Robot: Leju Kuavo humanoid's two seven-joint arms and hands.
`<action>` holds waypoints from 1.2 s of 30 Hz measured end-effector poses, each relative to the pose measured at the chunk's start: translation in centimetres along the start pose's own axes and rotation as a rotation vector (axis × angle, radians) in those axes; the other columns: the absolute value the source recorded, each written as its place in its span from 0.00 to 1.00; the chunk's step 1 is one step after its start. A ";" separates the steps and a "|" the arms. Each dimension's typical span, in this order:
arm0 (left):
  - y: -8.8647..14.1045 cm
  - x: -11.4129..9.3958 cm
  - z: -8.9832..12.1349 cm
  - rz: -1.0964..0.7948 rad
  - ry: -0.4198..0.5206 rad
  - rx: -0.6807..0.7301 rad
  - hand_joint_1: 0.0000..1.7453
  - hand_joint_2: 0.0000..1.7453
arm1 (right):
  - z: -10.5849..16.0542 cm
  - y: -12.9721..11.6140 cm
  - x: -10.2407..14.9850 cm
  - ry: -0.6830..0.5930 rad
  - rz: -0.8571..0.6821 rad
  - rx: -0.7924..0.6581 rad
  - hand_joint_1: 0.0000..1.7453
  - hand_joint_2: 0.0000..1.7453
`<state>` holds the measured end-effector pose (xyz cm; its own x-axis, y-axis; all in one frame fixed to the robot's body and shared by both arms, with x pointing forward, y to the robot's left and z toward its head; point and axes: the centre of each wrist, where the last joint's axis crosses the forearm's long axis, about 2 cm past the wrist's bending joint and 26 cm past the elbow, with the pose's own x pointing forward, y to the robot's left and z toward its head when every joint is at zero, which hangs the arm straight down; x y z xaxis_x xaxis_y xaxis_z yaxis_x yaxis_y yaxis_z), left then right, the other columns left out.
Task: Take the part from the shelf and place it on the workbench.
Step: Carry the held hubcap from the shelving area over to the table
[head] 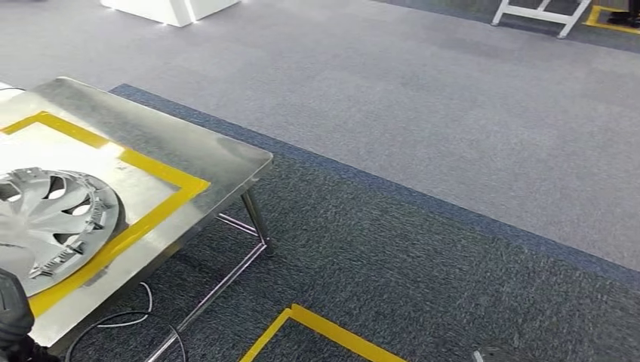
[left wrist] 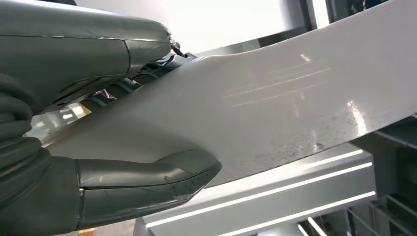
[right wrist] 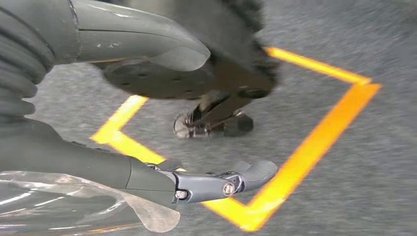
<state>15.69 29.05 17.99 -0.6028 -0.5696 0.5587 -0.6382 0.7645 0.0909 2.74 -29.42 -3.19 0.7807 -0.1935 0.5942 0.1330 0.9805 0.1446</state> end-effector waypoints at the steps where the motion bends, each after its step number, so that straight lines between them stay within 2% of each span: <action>1: 0.0 0.0 0.0 0.001 -0.002 0.002 1.00 1.00 | 0.0 0.0 0.1 -0.014 -0.010 0.001 0.00 1.00; 9: 0.1 -0.1 -0.3 -0.005 -0.024 0.019 1.00 1.00 | -0.4 0.2 0.8 -0.084 -0.022 0.050 0.00 1.00; 36: 0.2 -0.1 -0.8 -0.020 -0.042 0.072 1.00 1.00 | -0.7 0.0 0.6 -0.066 -0.012 0.075 0.00 1.00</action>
<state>15.97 29.53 18.61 -0.6083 -0.5981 0.5218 -0.6824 0.7299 0.0410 3.63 -29.53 -3.40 0.7368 -0.2094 0.6428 0.0937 0.9733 0.2096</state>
